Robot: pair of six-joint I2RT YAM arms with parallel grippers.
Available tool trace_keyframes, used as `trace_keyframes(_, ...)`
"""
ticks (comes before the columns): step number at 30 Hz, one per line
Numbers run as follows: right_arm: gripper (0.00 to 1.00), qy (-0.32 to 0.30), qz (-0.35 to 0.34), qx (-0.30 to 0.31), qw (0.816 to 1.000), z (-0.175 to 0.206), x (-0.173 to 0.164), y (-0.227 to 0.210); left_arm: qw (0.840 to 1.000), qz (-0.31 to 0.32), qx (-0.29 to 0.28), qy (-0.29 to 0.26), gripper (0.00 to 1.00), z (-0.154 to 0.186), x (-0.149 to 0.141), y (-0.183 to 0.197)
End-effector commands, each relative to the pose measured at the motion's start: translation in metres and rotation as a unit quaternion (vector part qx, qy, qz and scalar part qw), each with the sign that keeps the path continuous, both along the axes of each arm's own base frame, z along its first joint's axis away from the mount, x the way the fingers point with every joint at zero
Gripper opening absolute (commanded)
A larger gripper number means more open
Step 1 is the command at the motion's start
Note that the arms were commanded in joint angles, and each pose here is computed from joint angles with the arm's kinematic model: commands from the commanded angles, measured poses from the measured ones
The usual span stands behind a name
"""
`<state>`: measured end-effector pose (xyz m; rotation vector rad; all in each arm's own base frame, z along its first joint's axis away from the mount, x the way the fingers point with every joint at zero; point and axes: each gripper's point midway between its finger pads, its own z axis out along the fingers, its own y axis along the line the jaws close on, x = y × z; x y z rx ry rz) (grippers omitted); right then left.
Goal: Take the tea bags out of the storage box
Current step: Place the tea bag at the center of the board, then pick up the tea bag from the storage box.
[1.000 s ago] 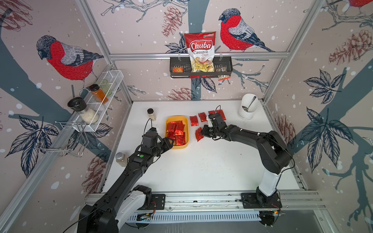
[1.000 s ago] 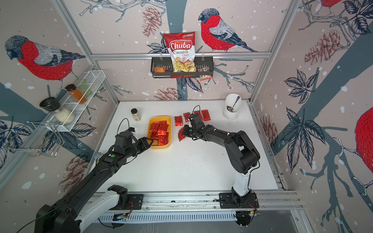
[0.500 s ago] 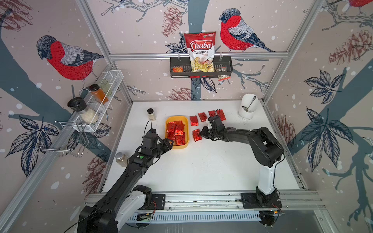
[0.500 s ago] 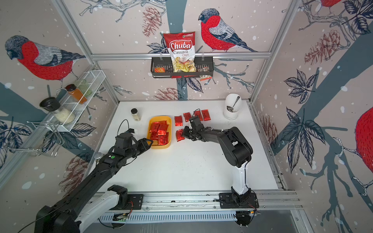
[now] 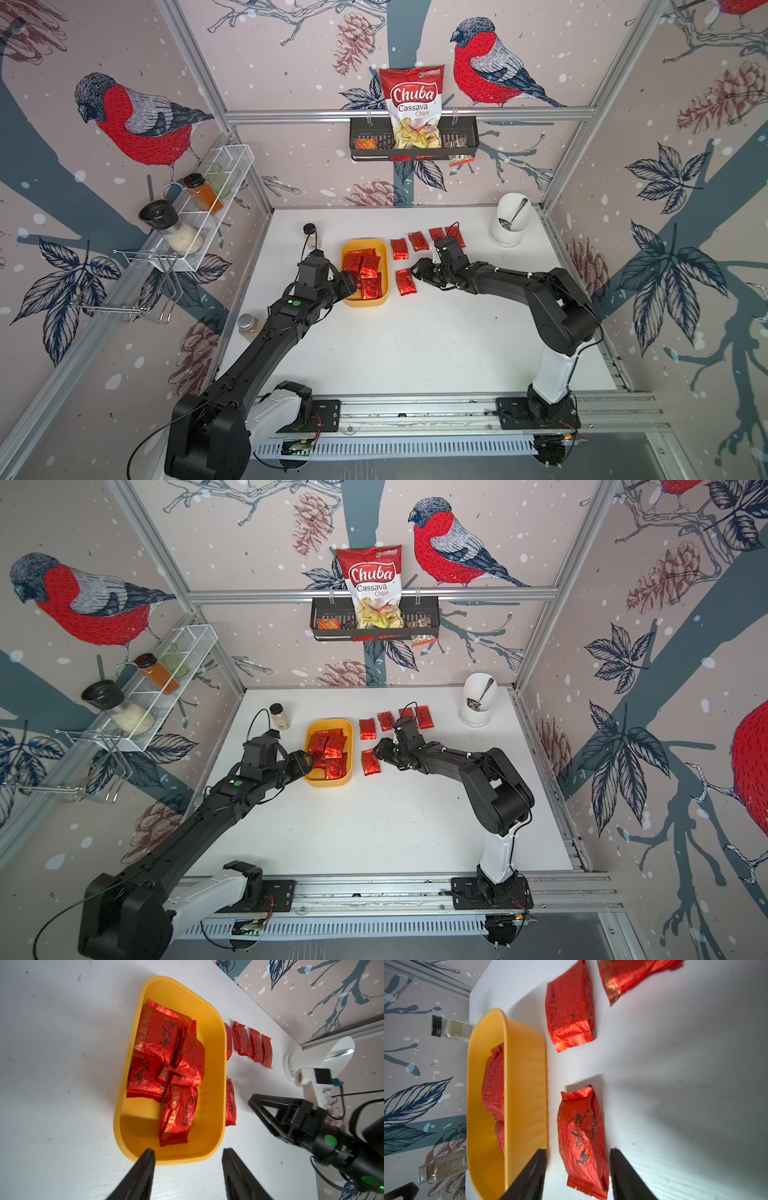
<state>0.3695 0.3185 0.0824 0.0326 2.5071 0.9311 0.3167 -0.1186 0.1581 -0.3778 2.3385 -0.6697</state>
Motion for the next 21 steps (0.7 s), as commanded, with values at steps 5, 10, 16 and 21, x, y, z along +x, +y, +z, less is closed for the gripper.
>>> trace_keyframes(5, 0.71, -0.079, -0.004, -0.083, 0.993, 0.048, -0.006, -0.018, 0.994, -0.04, 0.105, 0.012, 0.57, -0.001, 0.037, -0.004)
trace_keyframes(10, 0.78, -0.109, -0.001, -0.096, 0.989, 0.075, -0.018, -0.025, 0.973, -0.082, 0.213, 0.017, 0.59, -0.004, 0.069, -0.029)
trace_keyframes(16, 0.81, -0.126, 0.006, -0.089, 0.988, 0.094, -0.035, -0.035, 0.943, -0.129, 0.303, 0.048, 0.59, -0.031, 0.097, -0.041)
trace_keyframes(21, 0.83, -0.138, 0.007, -0.084, 0.987, 0.105, -0.045, -0.044, 0.923, -0.158, 0.346, 0.059, 0.6, -0.05, 0.104, -0.049)
